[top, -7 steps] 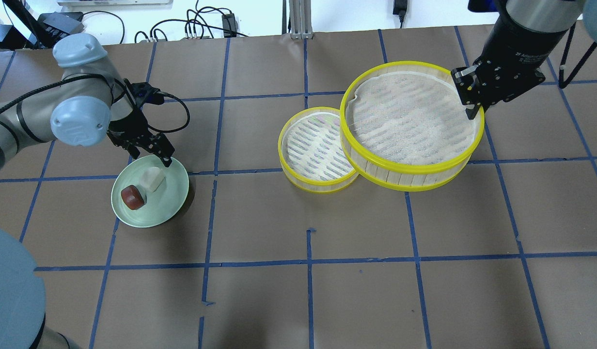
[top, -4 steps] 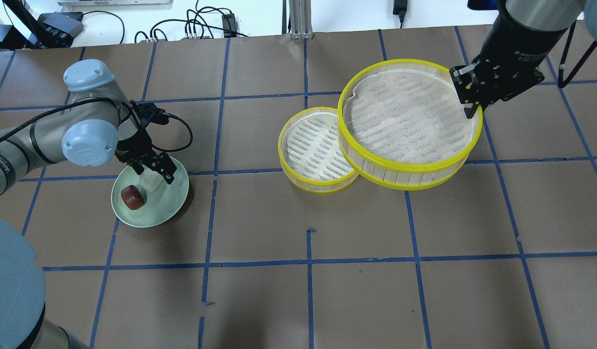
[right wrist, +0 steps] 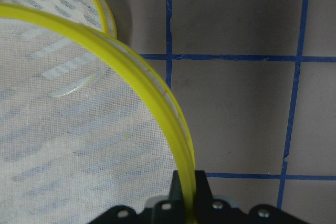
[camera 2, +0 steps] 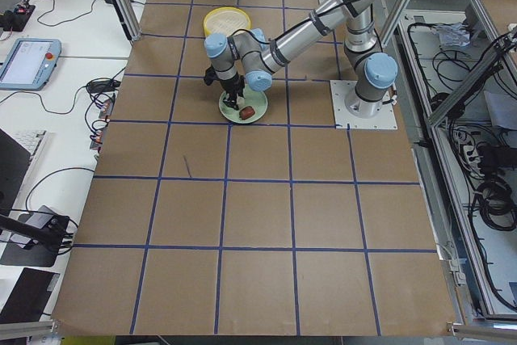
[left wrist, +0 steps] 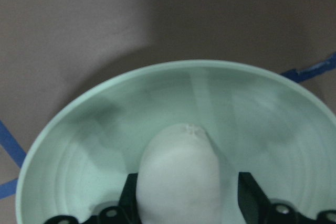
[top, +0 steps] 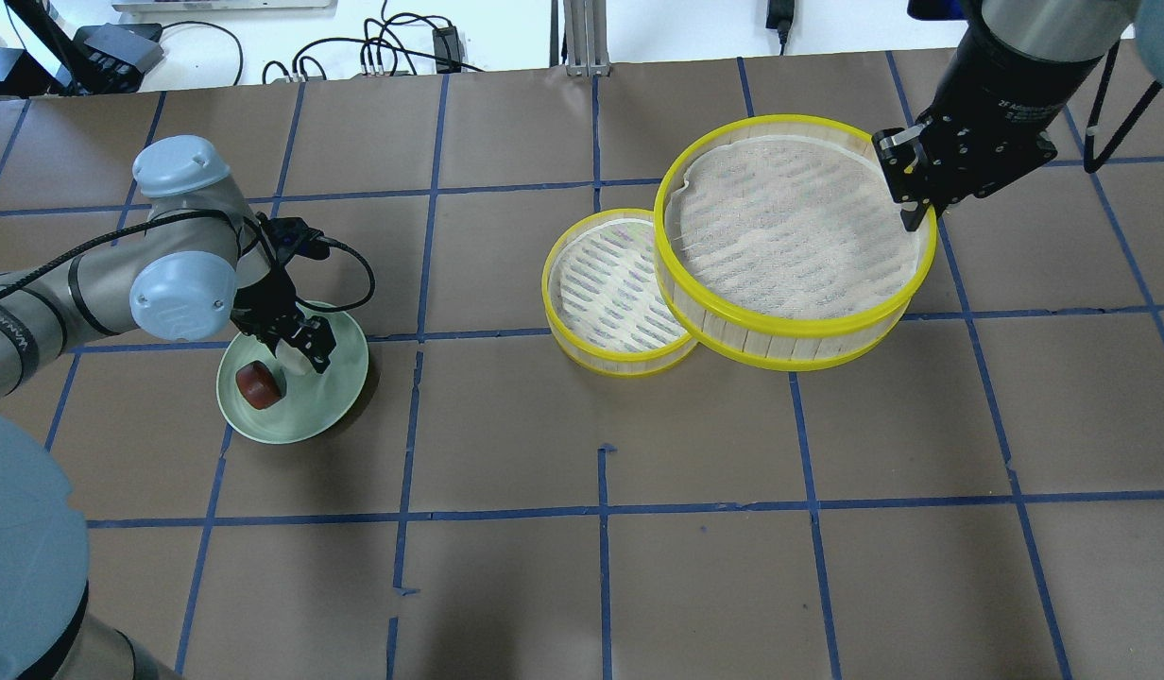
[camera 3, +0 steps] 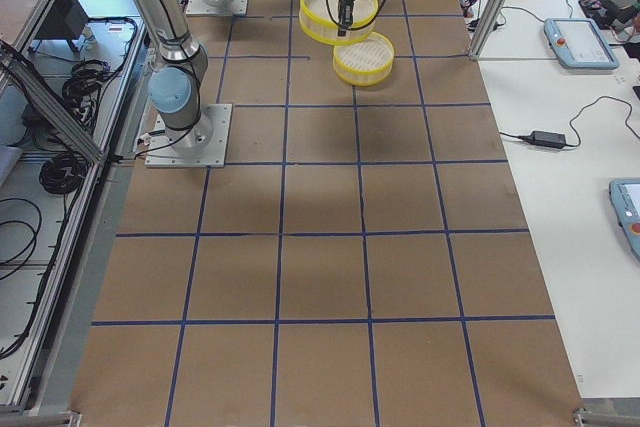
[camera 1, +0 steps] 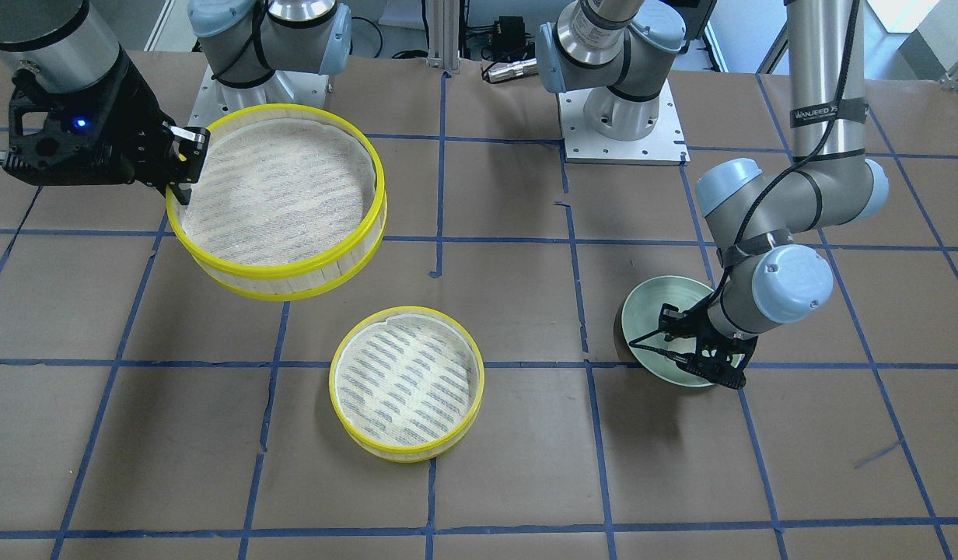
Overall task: Place buns in different layers of steamer
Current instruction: 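Carry the white bun with the left gripper over the lower steamer tier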
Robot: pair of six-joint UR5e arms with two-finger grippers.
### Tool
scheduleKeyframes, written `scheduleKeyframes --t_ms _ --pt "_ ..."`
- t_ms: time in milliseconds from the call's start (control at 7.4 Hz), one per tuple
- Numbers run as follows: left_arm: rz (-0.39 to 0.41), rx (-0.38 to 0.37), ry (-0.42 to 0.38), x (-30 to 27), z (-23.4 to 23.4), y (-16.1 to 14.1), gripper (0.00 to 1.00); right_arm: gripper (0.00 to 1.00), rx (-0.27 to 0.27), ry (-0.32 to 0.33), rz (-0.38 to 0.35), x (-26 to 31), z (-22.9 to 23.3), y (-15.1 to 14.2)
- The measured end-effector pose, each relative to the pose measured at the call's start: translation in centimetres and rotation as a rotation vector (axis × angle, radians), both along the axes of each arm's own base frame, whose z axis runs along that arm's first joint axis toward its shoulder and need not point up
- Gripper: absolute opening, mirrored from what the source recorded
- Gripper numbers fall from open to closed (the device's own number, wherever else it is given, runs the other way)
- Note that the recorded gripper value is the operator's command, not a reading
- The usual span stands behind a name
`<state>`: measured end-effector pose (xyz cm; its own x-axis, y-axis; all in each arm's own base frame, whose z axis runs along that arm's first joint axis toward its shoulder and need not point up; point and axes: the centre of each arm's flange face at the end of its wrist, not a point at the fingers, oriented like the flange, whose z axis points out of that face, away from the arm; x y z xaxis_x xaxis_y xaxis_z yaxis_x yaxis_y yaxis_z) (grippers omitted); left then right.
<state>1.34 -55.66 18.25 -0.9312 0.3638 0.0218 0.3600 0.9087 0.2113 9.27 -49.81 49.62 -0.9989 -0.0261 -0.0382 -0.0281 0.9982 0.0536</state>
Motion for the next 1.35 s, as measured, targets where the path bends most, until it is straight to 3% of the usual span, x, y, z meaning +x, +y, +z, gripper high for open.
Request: scheduleKeyframes --t_ms 270,811,1351 --pt "0.044 -0.023 -0.024 -0.2 1.2 -0.5 0.08 0.12 -0.005 0.000 0.000 0.0 0.2 -0.1" --pt "0.286 -0.066 0.029 -8.7 10.1 -3.6 0.08 0.13 -0.011 0.012 -0.002 -0.3 0.6 -0.2" --pt "0.526 -0.066 0.322 -24.0 12.5 -3.3 0.09 0.13 0.001 0.049 -0.003 -1.1 0.1 -0.3"
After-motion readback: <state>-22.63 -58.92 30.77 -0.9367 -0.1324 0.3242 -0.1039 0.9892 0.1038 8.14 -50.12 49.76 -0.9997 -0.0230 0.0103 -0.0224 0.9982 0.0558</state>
